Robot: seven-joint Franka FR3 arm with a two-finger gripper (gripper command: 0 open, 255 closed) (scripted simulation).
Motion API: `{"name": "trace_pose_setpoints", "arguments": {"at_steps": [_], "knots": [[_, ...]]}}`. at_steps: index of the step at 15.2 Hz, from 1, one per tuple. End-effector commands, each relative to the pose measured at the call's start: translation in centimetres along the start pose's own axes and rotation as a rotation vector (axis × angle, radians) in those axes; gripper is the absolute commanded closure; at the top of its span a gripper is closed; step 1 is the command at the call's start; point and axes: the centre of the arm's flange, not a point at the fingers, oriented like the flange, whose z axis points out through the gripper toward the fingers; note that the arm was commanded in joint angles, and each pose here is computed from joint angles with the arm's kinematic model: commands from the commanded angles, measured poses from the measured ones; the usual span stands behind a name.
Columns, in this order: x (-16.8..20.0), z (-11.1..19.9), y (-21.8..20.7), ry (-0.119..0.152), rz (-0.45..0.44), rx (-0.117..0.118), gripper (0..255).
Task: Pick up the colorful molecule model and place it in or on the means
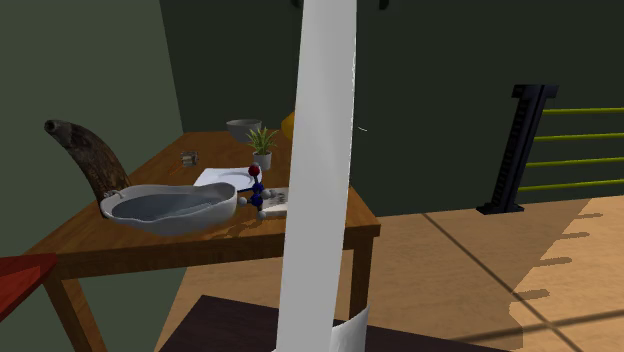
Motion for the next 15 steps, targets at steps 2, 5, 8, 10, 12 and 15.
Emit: {"name": "trace_pose_setpoints", "arguments": {"at_steps": [2,5,8,10,12,15], "knots": [[0.7,0.9,-0.7,0.000,0.007,-0.002,0],[3.0,3.5,-2.7,0.002,0.027,-0.007,0],[5.3,6.1,-4.6,0.003,0.048,-0.011,0],[6.8,7.9,-5.9,0.004,0.061,-0.015,0],[8.4,9.6,-7.1,0.005,0.075,-0.018,0],[10.8,12.2,-8.9,0.006,0.095,-0.023,0]]}}
